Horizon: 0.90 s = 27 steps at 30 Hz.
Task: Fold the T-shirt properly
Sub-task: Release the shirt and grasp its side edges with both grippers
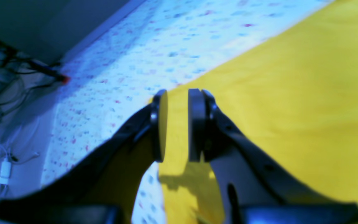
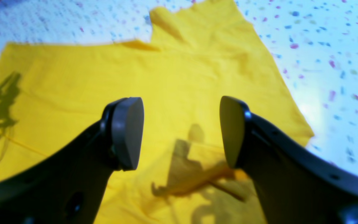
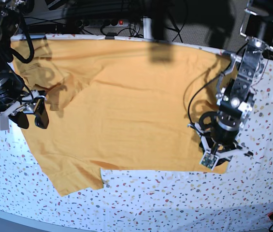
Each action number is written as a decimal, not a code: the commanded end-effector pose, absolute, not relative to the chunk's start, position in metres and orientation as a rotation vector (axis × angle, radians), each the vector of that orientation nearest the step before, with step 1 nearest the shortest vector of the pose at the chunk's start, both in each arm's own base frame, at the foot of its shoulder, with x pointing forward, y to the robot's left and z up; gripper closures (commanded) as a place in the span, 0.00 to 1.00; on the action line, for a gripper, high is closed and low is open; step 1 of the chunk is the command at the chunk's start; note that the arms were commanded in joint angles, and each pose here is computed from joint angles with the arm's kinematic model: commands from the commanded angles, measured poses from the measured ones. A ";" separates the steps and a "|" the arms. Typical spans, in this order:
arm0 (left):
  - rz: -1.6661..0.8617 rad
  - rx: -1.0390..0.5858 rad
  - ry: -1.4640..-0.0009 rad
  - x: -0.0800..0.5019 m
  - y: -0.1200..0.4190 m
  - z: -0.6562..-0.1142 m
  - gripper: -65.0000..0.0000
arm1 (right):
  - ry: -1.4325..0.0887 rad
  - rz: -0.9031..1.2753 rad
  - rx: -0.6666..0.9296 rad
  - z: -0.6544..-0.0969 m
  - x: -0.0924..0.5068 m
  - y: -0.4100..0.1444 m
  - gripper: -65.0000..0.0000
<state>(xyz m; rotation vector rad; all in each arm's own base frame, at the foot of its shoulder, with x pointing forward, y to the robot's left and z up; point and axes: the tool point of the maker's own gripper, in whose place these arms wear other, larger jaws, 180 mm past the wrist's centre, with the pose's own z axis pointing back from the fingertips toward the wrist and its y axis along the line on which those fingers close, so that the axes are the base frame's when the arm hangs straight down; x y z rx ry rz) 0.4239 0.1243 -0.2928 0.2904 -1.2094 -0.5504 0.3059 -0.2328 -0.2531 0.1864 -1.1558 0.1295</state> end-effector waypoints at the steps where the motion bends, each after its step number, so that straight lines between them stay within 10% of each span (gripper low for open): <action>1: -0.536 0.330 -1.268 0.445 0.134 -0.272 0.81 | -1.211 0.161 0.194 -0.237 0.311 -0.229 0.42; 7: -0.415 0.352 -1.220 0.520 0.187 -0.274 0.68 | -1.170 0.149 0.219 -0.246 0.310 -0.220 0.42; 13: -0.190 -0.079 -1.004 0.554 0.210 -0.309 0.68 | -1.121 0.151 0.218 -0.255 0.306 -0.219 0.42; 27: 0.124 -0.361 -0.942 0.517 0.224 -0.373 0.68 | -1.106 0.226 0.330 -0.259 0.298 -0.191 0.42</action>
